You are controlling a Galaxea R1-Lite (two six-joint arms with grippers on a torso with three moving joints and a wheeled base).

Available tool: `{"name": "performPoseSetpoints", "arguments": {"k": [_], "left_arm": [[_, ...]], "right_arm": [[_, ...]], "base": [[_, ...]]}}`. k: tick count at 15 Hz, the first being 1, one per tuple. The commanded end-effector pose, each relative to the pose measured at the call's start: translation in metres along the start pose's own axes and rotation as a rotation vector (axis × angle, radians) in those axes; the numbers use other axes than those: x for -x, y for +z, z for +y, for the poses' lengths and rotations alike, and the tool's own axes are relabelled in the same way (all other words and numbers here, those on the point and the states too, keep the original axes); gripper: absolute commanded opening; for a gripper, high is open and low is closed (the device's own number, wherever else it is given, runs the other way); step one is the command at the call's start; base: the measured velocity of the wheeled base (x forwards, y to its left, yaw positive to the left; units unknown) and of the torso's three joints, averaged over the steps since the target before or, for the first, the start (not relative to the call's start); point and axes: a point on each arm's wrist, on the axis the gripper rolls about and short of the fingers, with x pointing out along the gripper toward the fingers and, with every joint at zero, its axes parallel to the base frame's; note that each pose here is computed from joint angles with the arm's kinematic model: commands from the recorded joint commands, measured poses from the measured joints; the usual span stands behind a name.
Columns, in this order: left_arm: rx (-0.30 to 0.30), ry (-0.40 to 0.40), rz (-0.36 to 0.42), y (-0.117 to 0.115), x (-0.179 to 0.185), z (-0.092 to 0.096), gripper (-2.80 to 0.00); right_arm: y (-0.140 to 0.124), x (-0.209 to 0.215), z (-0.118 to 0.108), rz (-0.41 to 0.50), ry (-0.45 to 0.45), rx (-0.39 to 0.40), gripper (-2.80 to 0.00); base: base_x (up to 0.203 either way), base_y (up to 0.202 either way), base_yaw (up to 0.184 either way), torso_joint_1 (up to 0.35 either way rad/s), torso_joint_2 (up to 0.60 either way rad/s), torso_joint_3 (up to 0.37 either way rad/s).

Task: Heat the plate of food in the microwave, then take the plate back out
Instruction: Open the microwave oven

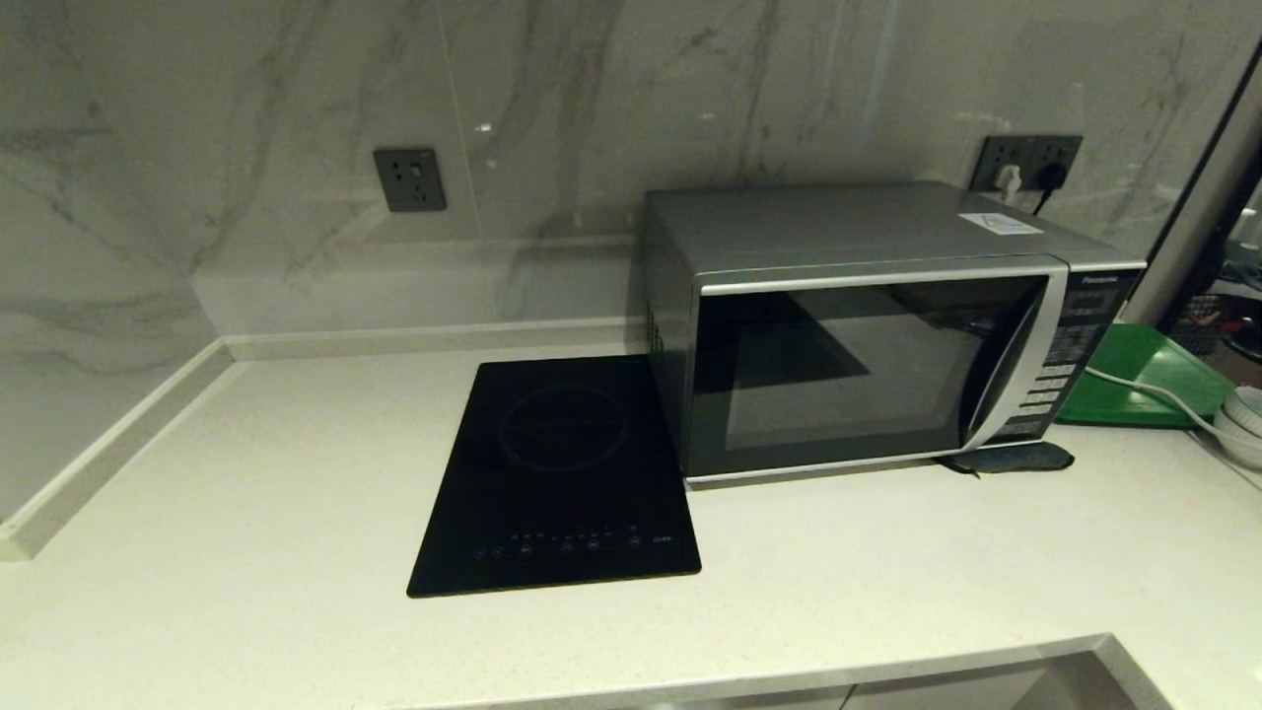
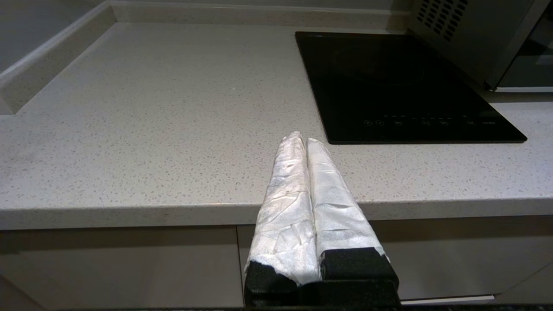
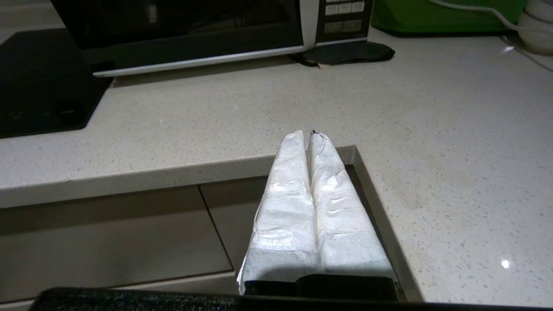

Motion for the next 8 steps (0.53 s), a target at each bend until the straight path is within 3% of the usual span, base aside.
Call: {"name": "performPoseSetpoints", "arguments": {"k": [1, 8], "left_arm": [[0.001, 0.0, 0.0, 0.0, -0.0001, 0.0, -2.8], [0.001, 0.0, 0.0, 0.0, -0.0001, 0.0, -2.8]], "right_arm": [[-0.0104, -0.0047, -0.0003, 0.018, 0.017, 0.009, -2.8], [-0.0143, -0.0068, -0.0002, 0.013, 0.033, 0.042, -2.8]], "base": [[0.0, 0.0, 0.0, 0.0, 0.0, 0.0], [0.0, 0.0, 0.0, 0.0, 0.0, 0.0]]}}
